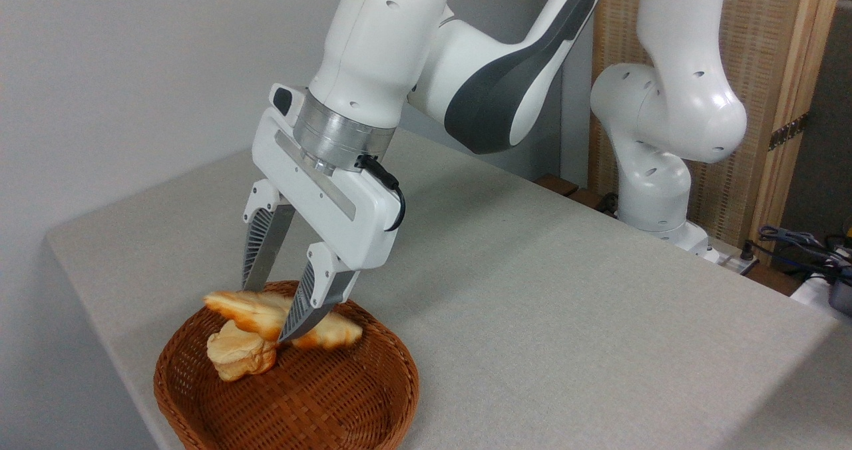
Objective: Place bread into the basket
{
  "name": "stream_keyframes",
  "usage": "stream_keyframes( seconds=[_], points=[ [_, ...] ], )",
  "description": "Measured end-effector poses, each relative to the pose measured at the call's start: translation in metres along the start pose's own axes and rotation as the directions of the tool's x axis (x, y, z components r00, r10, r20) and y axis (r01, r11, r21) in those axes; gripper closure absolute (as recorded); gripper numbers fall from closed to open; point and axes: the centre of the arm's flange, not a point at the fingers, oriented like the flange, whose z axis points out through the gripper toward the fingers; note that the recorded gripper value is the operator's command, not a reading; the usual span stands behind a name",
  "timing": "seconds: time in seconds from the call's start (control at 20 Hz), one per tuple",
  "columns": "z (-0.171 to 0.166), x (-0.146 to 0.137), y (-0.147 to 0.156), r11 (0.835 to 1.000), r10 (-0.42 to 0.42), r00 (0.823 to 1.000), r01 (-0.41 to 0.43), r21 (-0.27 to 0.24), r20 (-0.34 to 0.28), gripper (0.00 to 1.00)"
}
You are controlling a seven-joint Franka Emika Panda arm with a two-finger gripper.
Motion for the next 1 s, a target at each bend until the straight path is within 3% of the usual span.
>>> stream_keyframes(
  seconds=[0.3, 0.5, 0.65, 0.8, 1.0],
  points=[
    [-0.003, 0.002, -0.001, 1.0, -0.003, 1.0, 0.003, 0.004, -0.006, 0.0],
    [-0.016, 0.01, 0.001, 0.998, -0.057, 0.998, 0.057, 0.014, -0.029, 0.0],
    [-0.028, 0.016, 0.009, 0.998, -0.067, 0.997, 0.067, -0.012, -0.024, 0.0],
    [-0.05, 0.026, 0.016, 0.998, -0.025, 0.997, 0.029, -0.052, 0.069, 0.0],
    [-0.063, 0.043, 0.037, 0.997, 0.019, 0.981, -0.004, -0.081, 0.192, 0.0]
  ],
)
